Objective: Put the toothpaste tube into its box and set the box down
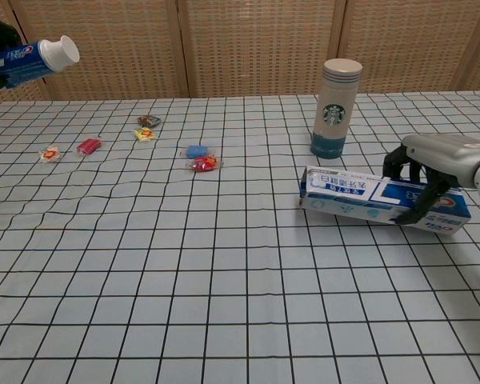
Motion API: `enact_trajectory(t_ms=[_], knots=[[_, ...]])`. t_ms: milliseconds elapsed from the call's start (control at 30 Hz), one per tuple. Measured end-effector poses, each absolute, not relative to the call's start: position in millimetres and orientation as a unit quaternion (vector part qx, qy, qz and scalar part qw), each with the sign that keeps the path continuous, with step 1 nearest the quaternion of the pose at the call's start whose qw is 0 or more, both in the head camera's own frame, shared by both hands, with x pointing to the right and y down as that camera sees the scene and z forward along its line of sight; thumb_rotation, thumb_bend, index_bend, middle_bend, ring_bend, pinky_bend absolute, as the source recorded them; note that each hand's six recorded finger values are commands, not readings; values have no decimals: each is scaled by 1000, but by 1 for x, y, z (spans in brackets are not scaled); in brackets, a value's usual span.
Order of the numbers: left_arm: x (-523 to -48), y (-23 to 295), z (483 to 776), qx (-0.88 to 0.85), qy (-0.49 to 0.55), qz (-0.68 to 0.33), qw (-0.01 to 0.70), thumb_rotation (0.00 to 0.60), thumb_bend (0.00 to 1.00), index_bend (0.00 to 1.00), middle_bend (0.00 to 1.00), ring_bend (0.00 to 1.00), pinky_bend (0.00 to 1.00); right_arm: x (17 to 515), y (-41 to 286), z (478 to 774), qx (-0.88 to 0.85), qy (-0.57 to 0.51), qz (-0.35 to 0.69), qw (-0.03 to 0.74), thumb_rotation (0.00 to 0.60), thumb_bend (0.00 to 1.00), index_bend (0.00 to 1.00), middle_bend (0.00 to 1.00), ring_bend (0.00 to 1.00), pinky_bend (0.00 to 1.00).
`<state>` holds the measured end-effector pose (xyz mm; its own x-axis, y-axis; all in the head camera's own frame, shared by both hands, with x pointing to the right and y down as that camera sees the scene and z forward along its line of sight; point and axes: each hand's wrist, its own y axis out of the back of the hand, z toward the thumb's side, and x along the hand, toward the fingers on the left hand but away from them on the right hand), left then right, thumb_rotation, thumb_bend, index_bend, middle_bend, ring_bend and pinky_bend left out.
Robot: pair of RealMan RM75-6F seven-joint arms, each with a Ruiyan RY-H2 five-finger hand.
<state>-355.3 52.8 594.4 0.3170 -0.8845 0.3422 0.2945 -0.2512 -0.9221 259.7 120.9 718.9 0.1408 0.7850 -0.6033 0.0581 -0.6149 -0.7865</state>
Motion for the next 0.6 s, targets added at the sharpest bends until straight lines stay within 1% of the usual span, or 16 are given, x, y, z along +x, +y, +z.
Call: enact_trajectory(t_ms=[233, 367, 600], knots=[[-341, 55, 583, -601, 235, -512, 567, 600, 734, 846, 540, 515, 471, 234, 121, 692, -721, -320, 545, 285, 600, 325, 716, 510, 526, 612], [-328, 55, 571, -609, 202, -506, 577, 600, 735, 846, 540, 515, 471, 220, 117, 676, -728, -319, 534, 288, 600, 325, 714, 510, 526, 612], [-306, 53, 549, -591, 147, -505, 612, 600, 738, 845, 540, 514, 471, 207, 108, 659, -731, -320, 525, 296, 600, 326, 715, 510, 527, 612]])
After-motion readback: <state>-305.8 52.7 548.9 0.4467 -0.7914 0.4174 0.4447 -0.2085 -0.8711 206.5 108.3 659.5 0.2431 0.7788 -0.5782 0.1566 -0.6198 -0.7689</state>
